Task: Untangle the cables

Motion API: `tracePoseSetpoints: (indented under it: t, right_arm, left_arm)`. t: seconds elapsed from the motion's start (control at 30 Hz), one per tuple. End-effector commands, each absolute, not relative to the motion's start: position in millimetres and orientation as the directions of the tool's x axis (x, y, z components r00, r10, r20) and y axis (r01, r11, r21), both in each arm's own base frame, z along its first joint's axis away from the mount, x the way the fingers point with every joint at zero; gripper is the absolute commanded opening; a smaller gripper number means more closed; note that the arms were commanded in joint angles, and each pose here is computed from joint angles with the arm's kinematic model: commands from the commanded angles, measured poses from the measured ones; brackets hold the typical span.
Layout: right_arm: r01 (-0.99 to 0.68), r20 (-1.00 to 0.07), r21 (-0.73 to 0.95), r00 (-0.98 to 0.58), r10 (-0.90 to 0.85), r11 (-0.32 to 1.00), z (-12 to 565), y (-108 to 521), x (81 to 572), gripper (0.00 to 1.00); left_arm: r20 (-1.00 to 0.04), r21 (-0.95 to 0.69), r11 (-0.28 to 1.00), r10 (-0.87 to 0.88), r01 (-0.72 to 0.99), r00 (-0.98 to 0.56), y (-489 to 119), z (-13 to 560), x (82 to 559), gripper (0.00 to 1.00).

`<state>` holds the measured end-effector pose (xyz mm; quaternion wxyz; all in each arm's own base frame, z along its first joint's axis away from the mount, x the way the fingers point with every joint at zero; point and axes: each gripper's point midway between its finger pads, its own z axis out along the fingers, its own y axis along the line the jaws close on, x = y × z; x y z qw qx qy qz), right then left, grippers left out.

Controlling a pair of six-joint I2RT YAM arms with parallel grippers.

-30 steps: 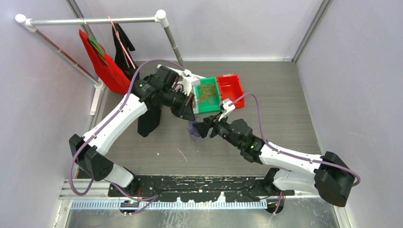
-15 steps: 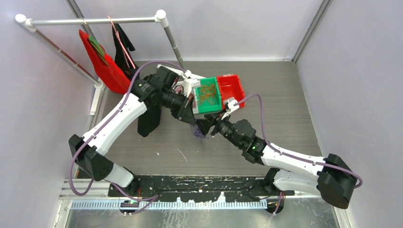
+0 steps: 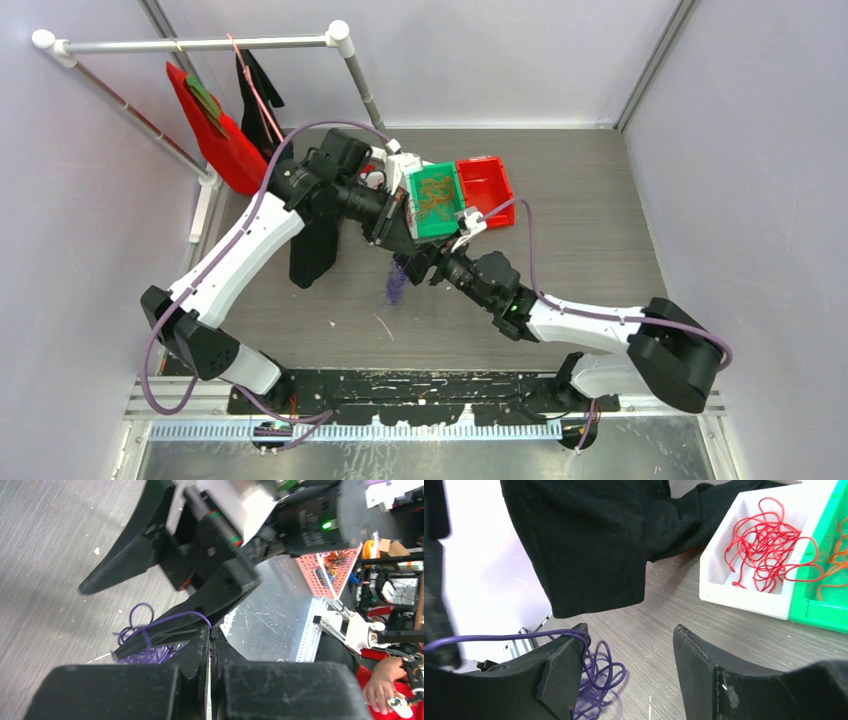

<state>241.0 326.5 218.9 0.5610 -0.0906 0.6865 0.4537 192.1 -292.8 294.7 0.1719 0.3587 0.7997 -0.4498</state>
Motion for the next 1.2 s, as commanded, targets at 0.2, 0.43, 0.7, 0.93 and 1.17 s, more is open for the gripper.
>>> tracePoseSetpoints:
  t: [0.2, 0.43, 0.7, 0.93, 1.17]
  right_arm:
    - [-0.607, -0.830, 0.546, -0.298, 0.472, 0.577, 227.1, 340.1, 258.9, 0.68]
    - [-0.540, -0.828, 0.559, -0.311, 0.467, 0.630, 196.8, 325.4, 262.2, 0.66]
    - [-0.414, -0.817, 0.577, -0.301, 0.492, 0.704, 175.1, 290.1, 263.7, 0.62]
    - [-0.356, -0.828, 0.557, -0.313, 0.465, 0.751, 172.2, 271.5, 260.2, 0.59]
    - [-0.426, -0.874, 0.484, -0.274, 0.401, 0.765, 198.1, 265.1, 251.5, 0.61]
  left_arm:
    - [-0.645, -0.662, 0.158, 0.378, 0.732, -0.665, -304.7, 358.6, 174.6, 0.00]
    - [-0.707, -0.620, 0.125, 0.339, 0.775, -0.620, -298.2, 397.2, 167.3, 0.00]
    - [-0.816, -0.501, 0.118, 0.266, 0.857, -0.514, -276.4, 450.4, 165.6, 0.00]
    - [-0.878, -0.406, 0.132, 0.216, 0.904, -0.426, -266.1, 474.7, 163.8, 0.00]
    - [-0.902, -0.347, 0.186, 0.202, 0.919, -0.381, -262.8, 474.1, 173.3, 0.00]
